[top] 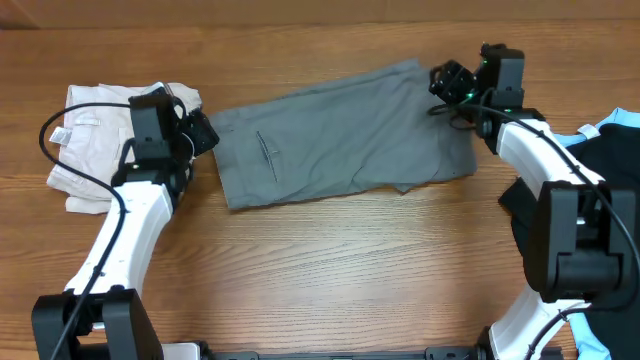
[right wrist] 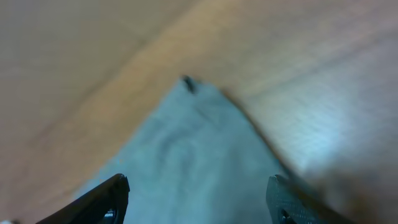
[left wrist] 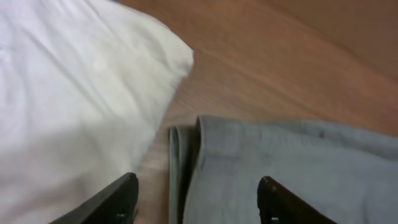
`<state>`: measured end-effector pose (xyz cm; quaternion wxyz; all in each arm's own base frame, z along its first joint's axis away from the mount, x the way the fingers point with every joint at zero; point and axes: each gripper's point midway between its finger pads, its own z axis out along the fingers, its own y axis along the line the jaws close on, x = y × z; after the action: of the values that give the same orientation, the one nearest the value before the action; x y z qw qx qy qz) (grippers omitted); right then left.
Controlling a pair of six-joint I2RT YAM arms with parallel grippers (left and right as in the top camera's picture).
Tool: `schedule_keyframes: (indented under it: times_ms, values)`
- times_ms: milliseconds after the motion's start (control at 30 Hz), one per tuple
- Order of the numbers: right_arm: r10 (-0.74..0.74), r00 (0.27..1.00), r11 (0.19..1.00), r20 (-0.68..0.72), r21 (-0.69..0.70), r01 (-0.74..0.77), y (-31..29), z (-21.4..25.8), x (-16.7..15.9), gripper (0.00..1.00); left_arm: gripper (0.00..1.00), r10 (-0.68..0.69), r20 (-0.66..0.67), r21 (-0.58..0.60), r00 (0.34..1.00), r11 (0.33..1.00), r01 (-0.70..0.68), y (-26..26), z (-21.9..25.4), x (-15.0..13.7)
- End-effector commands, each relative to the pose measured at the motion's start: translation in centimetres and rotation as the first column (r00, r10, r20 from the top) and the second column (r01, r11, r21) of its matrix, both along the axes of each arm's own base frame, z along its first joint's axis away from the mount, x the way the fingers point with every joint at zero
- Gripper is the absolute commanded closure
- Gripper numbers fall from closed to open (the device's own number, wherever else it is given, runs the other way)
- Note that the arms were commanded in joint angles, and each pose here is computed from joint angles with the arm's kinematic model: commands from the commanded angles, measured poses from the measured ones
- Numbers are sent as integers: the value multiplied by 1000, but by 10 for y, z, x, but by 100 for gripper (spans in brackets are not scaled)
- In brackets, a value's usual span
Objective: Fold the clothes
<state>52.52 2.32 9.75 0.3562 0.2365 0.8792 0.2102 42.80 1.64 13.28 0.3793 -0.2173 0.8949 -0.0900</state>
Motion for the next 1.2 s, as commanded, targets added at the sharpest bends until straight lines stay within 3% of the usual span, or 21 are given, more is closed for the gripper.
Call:
schedule_keyframes:
  times_ms: [0,133,300,367,433,567,700,767,800,867,933,1033,1167]
  values:
    - [15,999,999,42,-34,-14,-25,37,-7,27,35,-166,29,-58,986,984,168,-24,24,6]
    - [5,989,1000,-148,-13,-7,-32,21,-51,30,36,-266,-57,-157,962,954,254,-54,11,-15]
    - [-22,895,1000,-445,-27,11,-34,-25,-115,26,30,-299,-275,-189,914,949,253,-70,-37,-57]
    - [-12,873,1000,-488,-24,1,-32,-38,-129,26,30,-302,-337,-176,892,951,255,-70,-56,-65]
    - [5,860,999,-510,-25,-21,-29,-53,-139,34,31,-289,-398,-172,871,956,239,-67,-78,-71]
    - [8,854,999,-519,-29,-27,-27,-81,-154,37,39,-289,-476,-192,831,956,222,-67,-113,-76]
    - [29,889,998,-456,-29,-48,-26,-90,-147,36,51,-292,-517,-200,805,955,218,-67,-134,-79]
    - [63,903,997,-425,-17,-78,-22,-89,-141,46,61,-302,-522,-196,797,953,233,-66,-138,-80]
    - [80,909,996,-408,-10,-92,-20,-87,-138,58,66,-302,-522,-191,797,953,236,-65,-138,-80]
    - [85,914,995,-397,-7,-96,-19,-85,-136,96,76,-297,-523,-180,799,955,237,-63,-137,-79]
    - [71,906,996,-417,-20,-87,-23,-84,-140,96,85,-295,-528,-182,796,955,234,-61,-136,-80]
    - [-98,866,986,-490,-165,19,-59,-79,-157,96,93,-273,-544,-169,794,962,215,-53,-132,-81]
    - [-288,802,944,-523,-295,146,-99,-51,-182,96,96,-230,-545,-115,806,973,200,-34,-118,-75]
